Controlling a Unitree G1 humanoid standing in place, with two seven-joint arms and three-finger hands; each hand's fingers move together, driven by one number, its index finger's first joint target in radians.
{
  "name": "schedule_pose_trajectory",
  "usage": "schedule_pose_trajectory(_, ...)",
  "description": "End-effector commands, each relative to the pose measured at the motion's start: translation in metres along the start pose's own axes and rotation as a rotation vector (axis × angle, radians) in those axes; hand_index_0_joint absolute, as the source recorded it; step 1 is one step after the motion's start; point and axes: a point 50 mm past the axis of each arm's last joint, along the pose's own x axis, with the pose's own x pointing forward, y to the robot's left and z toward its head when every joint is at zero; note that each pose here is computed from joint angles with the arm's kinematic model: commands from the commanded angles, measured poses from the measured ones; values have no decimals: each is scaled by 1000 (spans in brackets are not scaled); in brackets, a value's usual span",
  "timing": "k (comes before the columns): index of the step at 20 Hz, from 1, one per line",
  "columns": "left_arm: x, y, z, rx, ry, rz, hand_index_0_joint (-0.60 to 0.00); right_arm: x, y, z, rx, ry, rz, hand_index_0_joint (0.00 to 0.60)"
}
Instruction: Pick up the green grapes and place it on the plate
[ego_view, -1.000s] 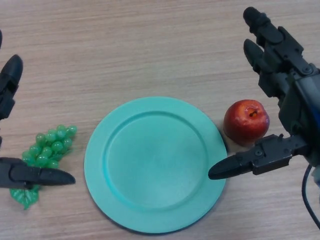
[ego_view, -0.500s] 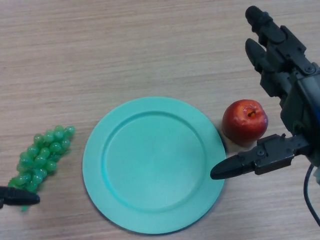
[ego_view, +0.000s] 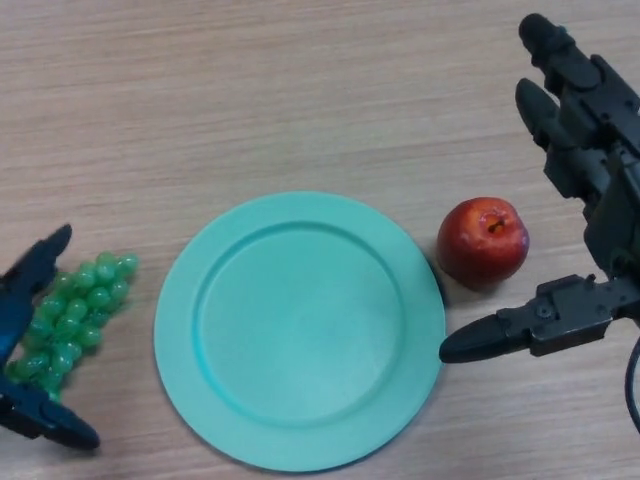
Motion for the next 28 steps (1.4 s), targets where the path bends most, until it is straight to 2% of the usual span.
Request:
schedule_pose_trajectory(1, -3, 43, 10, 112, -96, 202, -348, -7, -14, 26, -28, -182, -67, 0)
schedule_pose_trajectory(2, -1, 43, 9, 126, -93, 213, -449, -8, -16, 27, -25, -185, -73, 0)
schedule_pose_trajectory(3, 1, 44, 9, 157, -96, 242, -591, -11, -19, 28, -24, -192, -85, 0)
schedule_pose_trajectory(8, 2, 51, 18, 160, -163, 327, -600, -16, -22, 29, -15, -188, -99, 0)
schedule_pose_trajectory(12, -3, 54, 20, 179, -220, 308, -600, -17, -23, 29, -10, -191, -106, 0)
schedule_pose_trajectory(18, -29, 92, 42, 247, -296, 449, -600, -18, -23, 29, -6, -191, -109, 0)
schedule_pose_trajectory(19, -38, 95, 55, 166, -334, 464, -600, -17, -23, 29, -5, -190, -109, 0)
schedule_pose_trajectory(20, -45, 96, 66, 110, -369, 462, -600, -17, -23, 29, -5, -191, -110, 0)
schedule_pose_trajectory(23, -73, 79, 104, 3, -505, 341, -600, -15, -21, 29, -10, -190, -109, 0)
schedule_pose_trajectory(24, -76, 73, 110, 0, -536, 294, -600, -15, -21, 29, -10, -189, -107, 0)
schedule_pose_trajectory(25, -81, 62, 121, 38, -607, 230, -600, -14, -20, 30, -11, -187, -104, 0)
schedule_pose_trajectory(27, -85, 50, 128, 115, -700, 195, -600, -13, -19, 30, -20, -187, -99, 0)
schedule_pose_trajectory(28, -85, 48, 129, 119, -714, 185, -600, -13, -18, 30, -22, -188, -98, 0)
